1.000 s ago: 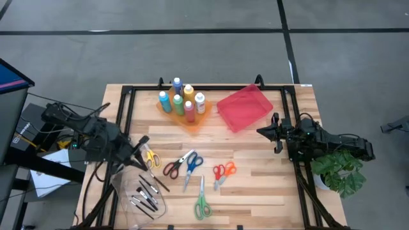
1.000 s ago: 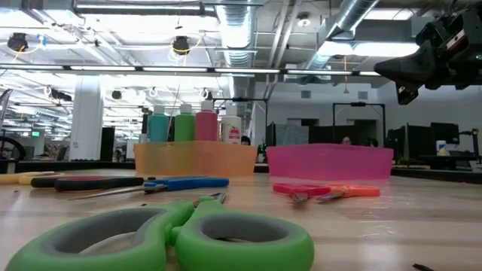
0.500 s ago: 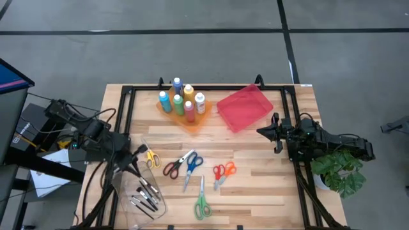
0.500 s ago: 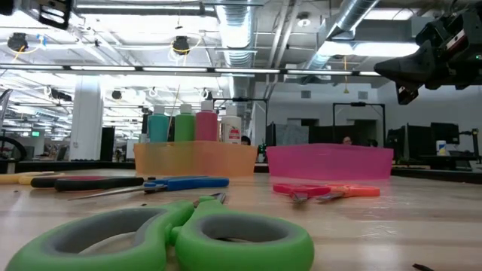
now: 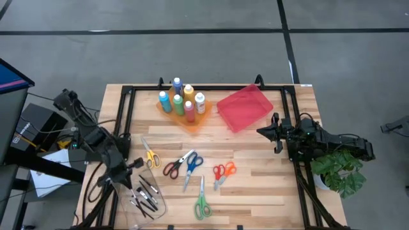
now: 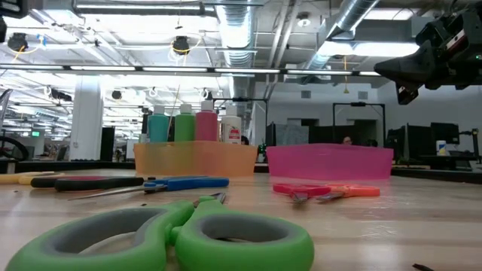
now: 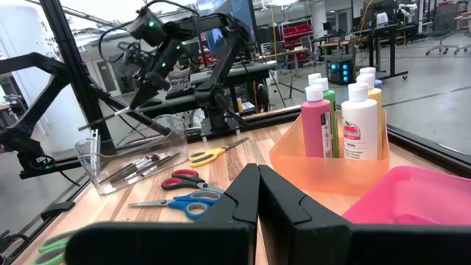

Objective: Pick & Place Paint Supplies
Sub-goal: Put the makeup brush into the transparent bin, then put the yellow scissors into the pink bin

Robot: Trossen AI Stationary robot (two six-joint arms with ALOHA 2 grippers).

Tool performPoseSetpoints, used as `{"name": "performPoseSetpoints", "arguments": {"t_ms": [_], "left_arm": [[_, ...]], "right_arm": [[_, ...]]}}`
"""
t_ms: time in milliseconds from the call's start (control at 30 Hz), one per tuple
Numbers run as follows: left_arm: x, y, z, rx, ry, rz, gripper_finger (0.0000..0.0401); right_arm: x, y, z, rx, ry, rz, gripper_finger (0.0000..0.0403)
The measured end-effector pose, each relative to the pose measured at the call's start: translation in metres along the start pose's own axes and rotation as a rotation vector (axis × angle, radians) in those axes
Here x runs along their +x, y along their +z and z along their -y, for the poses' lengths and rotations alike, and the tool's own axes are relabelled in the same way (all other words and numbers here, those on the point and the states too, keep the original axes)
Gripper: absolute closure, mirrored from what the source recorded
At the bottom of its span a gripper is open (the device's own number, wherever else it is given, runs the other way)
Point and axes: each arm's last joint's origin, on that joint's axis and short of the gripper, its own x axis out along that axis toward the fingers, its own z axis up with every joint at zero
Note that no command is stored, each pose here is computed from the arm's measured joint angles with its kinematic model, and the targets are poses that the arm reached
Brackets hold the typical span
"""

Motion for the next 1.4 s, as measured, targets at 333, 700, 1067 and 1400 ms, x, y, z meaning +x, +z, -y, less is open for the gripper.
{"name": "performPoseSetpoints", "arguments": {"t_ms": [333, 700, 1067, 1400], "left_arm": [[0.041, -0.006, -0.005, -0.037, -0.023, -0.222, 0.0399], [0.056, -0.011, -0.008, -0.055, -0.039, -0.307, 0.0396], [0.054, -0.010, -0.014, -0.109, 0.126, -0.313, 0.0372], [0.042, -0.004, -0.014, -0.094, 0.201, -0.228, 0.0300]], "right_arm": [[0.000, 0.000, 0.000, 0.000, 0.000, 0.001, 0.0403], [0.000, 0.000, 0.000, 0.000, 0.000, 0.000, 0.0403], [0.000, 0.000, 0.000, 0.000, 0.000, 0.000, 0.0403], [0.000, 0.000, 0.000, 0.000, 0.000, 0.001, 0.0403]]}}
